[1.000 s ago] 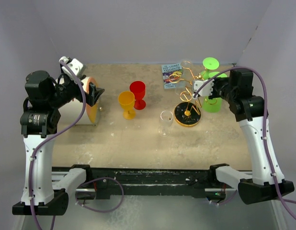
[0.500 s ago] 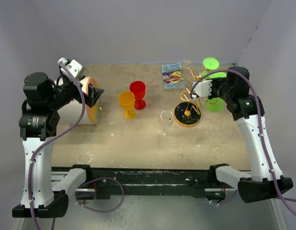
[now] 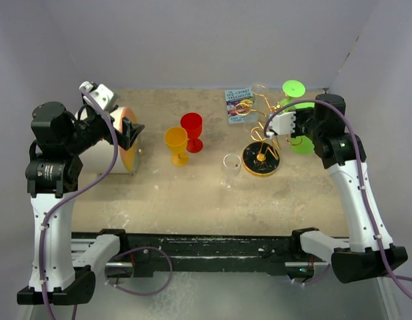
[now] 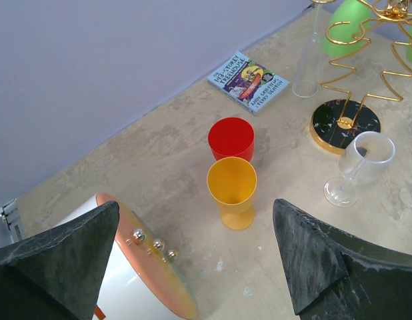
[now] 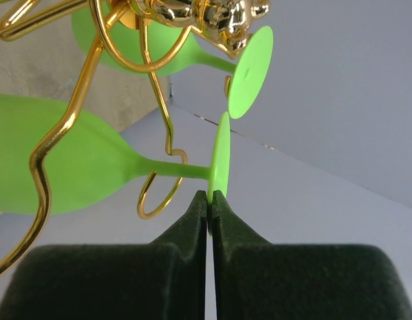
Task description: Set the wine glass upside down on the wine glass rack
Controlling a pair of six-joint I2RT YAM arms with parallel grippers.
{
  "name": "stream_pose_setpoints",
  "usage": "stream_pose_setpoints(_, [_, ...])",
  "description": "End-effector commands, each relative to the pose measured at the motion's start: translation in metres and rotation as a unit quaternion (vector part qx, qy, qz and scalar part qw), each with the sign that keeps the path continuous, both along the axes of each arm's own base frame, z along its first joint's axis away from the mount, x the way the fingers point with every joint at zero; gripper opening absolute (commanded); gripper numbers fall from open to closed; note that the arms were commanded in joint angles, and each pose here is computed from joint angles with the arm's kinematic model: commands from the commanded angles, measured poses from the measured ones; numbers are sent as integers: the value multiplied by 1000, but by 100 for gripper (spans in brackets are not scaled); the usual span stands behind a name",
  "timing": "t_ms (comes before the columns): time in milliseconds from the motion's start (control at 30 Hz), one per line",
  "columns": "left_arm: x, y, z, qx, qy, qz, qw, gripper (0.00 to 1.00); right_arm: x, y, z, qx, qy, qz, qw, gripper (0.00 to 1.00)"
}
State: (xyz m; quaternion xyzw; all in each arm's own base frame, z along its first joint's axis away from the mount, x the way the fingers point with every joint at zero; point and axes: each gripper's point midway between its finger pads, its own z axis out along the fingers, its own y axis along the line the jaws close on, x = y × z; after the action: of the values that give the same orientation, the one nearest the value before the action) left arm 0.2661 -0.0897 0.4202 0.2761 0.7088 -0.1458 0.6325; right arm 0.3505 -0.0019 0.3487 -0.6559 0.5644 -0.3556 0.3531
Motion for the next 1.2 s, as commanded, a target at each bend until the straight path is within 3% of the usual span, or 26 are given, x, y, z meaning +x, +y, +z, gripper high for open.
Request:
stream_pose_setpoints(0, [-3, 0, 12, 6, -30, -6, 1000, 99, -2, -12, 17, -1, -41, -37, 998, 0])
stream_pose_setpoints(333, [-4, 0, 10, 7, -29, -8, 1000, 99, -9, -25, 2, 15, -31, -89, 995, 0])
stream_pose_setpoints(1167, [-2, -1, 6, 9, -26, -11, 1000, 99, -17, -30, -14, 62, -18, -131, 989, 19])
